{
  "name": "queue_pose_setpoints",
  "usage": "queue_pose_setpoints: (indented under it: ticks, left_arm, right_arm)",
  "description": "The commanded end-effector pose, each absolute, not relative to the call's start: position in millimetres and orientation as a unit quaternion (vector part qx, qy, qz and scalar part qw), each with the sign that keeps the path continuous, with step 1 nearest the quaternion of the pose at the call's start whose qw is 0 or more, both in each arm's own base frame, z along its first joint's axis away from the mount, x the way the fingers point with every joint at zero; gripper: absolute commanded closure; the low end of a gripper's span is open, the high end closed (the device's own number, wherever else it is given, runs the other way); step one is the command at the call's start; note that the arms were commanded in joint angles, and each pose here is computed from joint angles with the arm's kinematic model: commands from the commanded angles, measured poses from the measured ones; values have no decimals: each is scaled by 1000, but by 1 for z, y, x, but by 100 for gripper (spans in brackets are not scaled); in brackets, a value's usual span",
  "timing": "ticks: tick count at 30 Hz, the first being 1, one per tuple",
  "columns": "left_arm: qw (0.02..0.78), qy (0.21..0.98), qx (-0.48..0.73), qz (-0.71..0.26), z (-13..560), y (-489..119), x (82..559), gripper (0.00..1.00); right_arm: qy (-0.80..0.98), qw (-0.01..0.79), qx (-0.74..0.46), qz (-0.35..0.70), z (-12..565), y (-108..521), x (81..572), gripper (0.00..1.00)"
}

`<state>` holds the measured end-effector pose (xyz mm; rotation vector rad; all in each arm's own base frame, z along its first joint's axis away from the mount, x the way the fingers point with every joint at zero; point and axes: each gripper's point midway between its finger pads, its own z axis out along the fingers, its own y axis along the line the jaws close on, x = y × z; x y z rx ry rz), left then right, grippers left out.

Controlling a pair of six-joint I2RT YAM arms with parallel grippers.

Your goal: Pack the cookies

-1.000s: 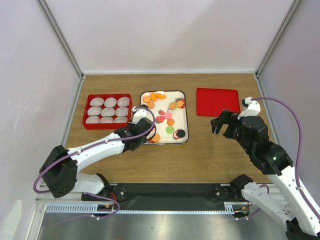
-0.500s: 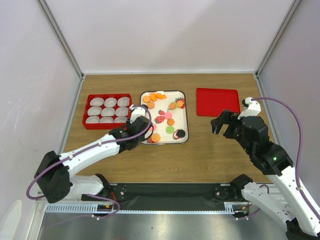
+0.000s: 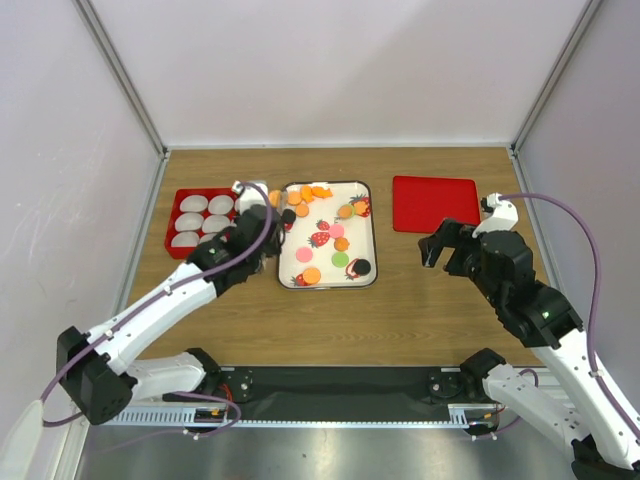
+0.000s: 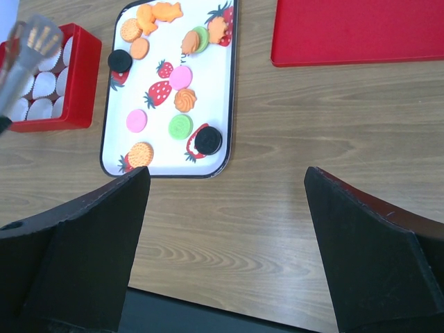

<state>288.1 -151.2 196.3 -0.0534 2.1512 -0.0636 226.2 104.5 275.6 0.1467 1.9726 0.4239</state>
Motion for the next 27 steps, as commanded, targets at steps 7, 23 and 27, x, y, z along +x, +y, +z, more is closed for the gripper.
queue_pose_setpoints:
  ticks: [7, 23, 27]
  left_arm:
    - [472, 874, -115, -15, 195, -97, 342, 58]
    - [438, 885, -160, 3, 164, -74, 398, 57]
    - [431, 888, -163, 5, 157, -73, 405, 56]
  right_arm:
    - [817, 540, 58, 193, 285, 111, 231, 0]
    - [820, 535, 55, 195, 284, 111, 228, 0]
    - [822, 532, 55, 193, 282, 110, 226, 0]
